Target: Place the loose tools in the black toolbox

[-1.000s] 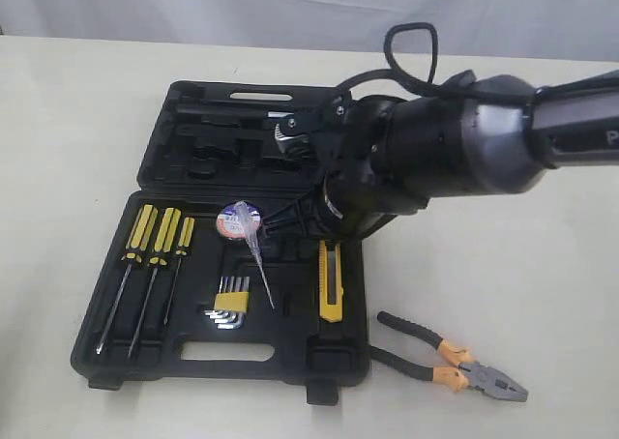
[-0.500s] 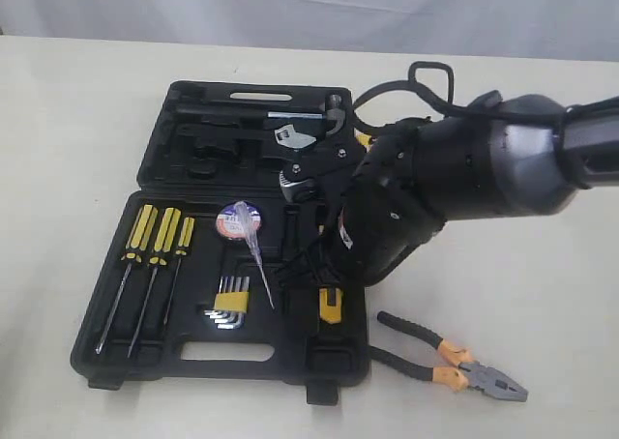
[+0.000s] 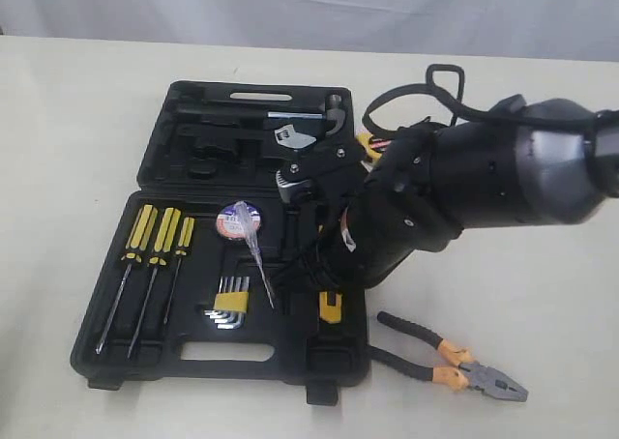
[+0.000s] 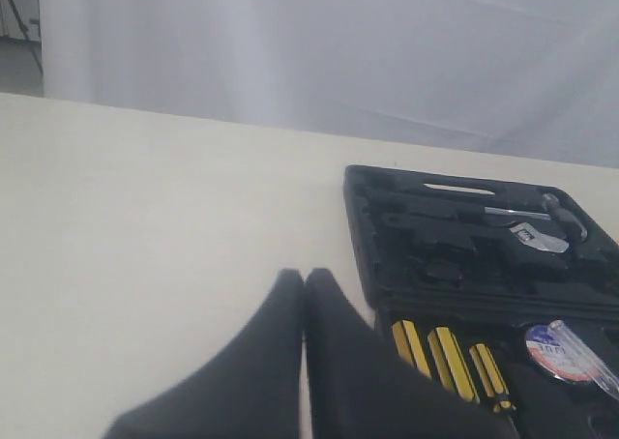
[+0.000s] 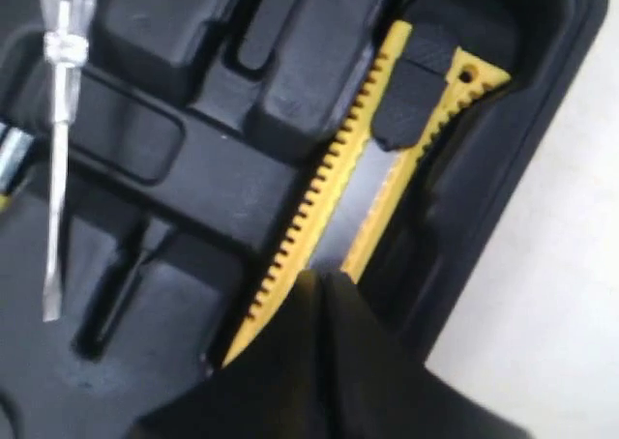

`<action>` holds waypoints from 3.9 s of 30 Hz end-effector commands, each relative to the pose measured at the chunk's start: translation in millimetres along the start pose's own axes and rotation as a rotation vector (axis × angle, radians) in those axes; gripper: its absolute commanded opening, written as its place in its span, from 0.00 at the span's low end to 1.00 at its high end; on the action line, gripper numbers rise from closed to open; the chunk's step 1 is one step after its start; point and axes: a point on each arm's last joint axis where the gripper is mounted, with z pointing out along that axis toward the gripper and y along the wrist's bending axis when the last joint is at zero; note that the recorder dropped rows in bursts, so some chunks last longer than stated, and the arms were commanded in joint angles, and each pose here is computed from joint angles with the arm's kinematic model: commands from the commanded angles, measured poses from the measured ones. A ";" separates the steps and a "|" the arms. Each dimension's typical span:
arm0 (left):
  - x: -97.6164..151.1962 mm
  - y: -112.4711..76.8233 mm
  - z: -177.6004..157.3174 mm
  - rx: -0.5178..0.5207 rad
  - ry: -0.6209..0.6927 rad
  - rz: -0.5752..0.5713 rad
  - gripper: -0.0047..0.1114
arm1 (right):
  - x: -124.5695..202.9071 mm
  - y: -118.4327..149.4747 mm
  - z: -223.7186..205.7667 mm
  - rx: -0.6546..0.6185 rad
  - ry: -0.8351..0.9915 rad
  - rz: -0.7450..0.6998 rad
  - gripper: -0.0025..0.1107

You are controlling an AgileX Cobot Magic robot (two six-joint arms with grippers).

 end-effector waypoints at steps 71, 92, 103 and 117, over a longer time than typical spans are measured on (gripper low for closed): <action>-1.4 -0.4 -0.2 0.004 0.000 0.007 0.04 | -40.4 29.8 -16.2 -0.165 0.084 -0.143 0.40; -1.4 -0.4 -0.2 0.004 0.000 0.007 0.04 | -46.9 36.2 15.1 -0.180 0.040 -0.126 0.40; -1.4 -0.4 -0.2 0.004 0.000 0.007 0.04 | -44.8 37.0 30.1 -0.174 0.051 -0.125 0.09; -1.4 -0.4 -0.2 0.004 0.000 0.007 0.04 | -59.2 37.1 -15.0 -0.173 0.066 0.014 0.02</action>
